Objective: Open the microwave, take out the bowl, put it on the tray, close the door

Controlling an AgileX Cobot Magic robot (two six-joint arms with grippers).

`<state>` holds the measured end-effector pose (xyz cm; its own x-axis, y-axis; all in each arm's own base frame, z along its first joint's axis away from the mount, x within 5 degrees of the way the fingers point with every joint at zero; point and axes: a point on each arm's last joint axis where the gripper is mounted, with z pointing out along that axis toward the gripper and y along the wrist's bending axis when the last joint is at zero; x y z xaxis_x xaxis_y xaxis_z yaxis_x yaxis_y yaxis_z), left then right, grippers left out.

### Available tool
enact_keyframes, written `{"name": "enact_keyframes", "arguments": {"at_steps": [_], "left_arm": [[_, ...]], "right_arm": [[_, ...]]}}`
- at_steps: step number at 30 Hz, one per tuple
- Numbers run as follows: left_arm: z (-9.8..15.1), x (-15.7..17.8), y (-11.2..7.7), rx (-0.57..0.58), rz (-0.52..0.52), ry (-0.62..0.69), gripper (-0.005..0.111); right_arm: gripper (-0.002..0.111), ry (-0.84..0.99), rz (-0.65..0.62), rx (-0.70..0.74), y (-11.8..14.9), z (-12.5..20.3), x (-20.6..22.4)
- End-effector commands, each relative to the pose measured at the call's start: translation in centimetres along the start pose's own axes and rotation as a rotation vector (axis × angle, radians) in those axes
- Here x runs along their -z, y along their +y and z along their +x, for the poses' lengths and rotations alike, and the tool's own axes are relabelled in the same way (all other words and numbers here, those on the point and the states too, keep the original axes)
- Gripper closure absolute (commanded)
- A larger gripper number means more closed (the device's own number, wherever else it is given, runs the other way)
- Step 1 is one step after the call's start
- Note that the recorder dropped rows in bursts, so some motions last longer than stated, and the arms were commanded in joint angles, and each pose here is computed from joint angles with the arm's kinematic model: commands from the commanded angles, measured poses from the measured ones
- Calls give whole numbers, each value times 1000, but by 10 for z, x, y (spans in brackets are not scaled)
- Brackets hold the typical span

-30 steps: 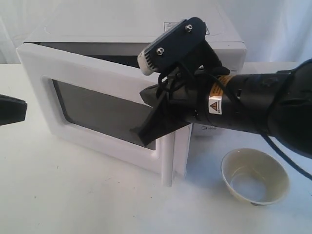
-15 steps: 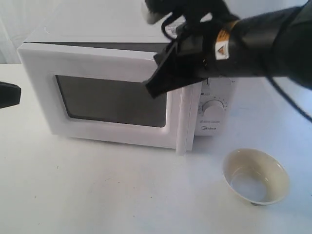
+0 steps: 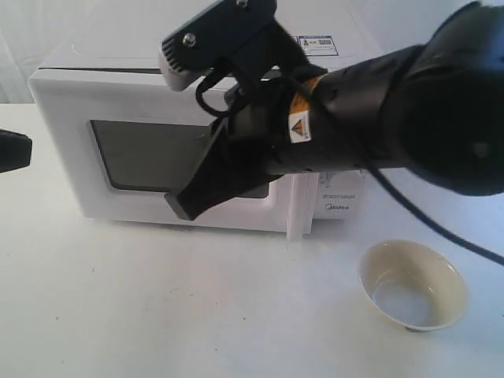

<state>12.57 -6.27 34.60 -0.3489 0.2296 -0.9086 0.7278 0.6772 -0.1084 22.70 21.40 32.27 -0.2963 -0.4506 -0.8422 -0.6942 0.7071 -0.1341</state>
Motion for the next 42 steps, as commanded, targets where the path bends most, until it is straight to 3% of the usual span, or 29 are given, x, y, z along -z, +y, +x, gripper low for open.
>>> {"name": "enact_keyframes", "arguments": {"at_steps": [1, 6, 14, 20, 23, 31, 36, 42], "left_arm": [[3, 6, -12, 9, 52, 6, 107], [12, 19, -18, 36, -42, 70, 107], [16, 35, -33, 35, -93, 44, 107], [46, 31, -33, 76, -124, 93, 107], [49, 33, -36, 65, -134, 89, 107], [49, 34, -31, 33, -198, 84, 107], [51, 36, -23, -3, -277, 109, 107], [60, 47, -20, 75, -412, 161, 107]], "right_arm": [[108, 39, 92, 11, -5, 10, -29], [108, 82, 333, -17, -22, 17, -34], [108, 85, 453, 80, -31, 18, -56], [108, 120, 566, 89, -48, 14, -71], [108, 126, 599, 66, -61, 14, -71], [108, 119, 584, 46, -64, 13, -72], [108, 81, 481, 25, -44, 8, -72], [108, 20, 421, 46, -20, -4, -57]]}}
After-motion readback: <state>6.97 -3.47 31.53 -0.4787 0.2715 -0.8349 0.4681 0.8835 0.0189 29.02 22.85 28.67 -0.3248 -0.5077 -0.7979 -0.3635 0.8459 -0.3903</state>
